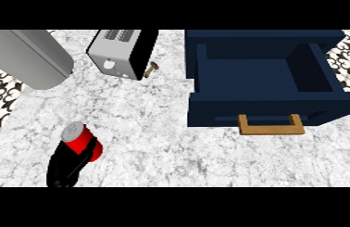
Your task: Pick up the can, place it into the drawer and close the drawer
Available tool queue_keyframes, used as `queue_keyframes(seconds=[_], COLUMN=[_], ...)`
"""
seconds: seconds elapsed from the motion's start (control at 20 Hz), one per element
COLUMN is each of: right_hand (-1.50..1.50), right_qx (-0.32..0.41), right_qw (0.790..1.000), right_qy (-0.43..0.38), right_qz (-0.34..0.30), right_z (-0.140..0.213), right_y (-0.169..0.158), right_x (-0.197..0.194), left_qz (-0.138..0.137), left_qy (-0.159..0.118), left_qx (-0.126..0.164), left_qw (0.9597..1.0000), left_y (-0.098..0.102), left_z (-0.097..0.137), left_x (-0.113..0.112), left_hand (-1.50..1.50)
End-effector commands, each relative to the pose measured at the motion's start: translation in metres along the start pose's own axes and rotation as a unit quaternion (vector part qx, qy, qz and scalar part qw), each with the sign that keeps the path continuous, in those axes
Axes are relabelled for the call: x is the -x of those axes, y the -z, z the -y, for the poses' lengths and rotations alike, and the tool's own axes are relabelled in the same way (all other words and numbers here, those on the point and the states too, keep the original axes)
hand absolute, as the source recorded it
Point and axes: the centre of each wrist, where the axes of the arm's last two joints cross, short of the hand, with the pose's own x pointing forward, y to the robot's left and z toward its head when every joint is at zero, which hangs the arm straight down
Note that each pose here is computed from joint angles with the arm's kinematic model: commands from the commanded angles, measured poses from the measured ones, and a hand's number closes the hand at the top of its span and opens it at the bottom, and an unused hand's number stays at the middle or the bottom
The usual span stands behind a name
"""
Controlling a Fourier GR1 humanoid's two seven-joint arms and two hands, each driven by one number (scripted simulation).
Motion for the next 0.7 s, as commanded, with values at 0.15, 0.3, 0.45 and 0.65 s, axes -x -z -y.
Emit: queue_keyframes(seconds=[0.15,0.3,0.45,0.65], right_hand=[-1.50,-1.50,-1.50,-1.50], right_qx=[0.003,0.003,0.001,0.011], right_qw=[1.000,1.000,1.000,1.000], right_qy=[0.014,0.007,0.005,0.008], right_qz=[-0.004,-0.006,-0.006,0.000], right_z=[-0.006,-0.008,-0.012,-0.006], right_y=[-0.001,0.003,0.004,0.011], right_x=[0.001,0.008,-0.003,0.000], left_qz=[0.018,0.037,0.047,0.041], left_qy=[-0.027,-0.023,-0.029,-0.020], left_qx=[0.057,0.094,0.119,0.164], left_qw=[0.9978,0.9947,0.9914,0.9854], left_y=[0.002,0.017,0.013,0.043], left_z=[0.035,0.044,0.038,0.073], left_x=[-0.008,-0.022,-0.037,-0.025], left_hand=[1.50,1.50,1.50,1.50])
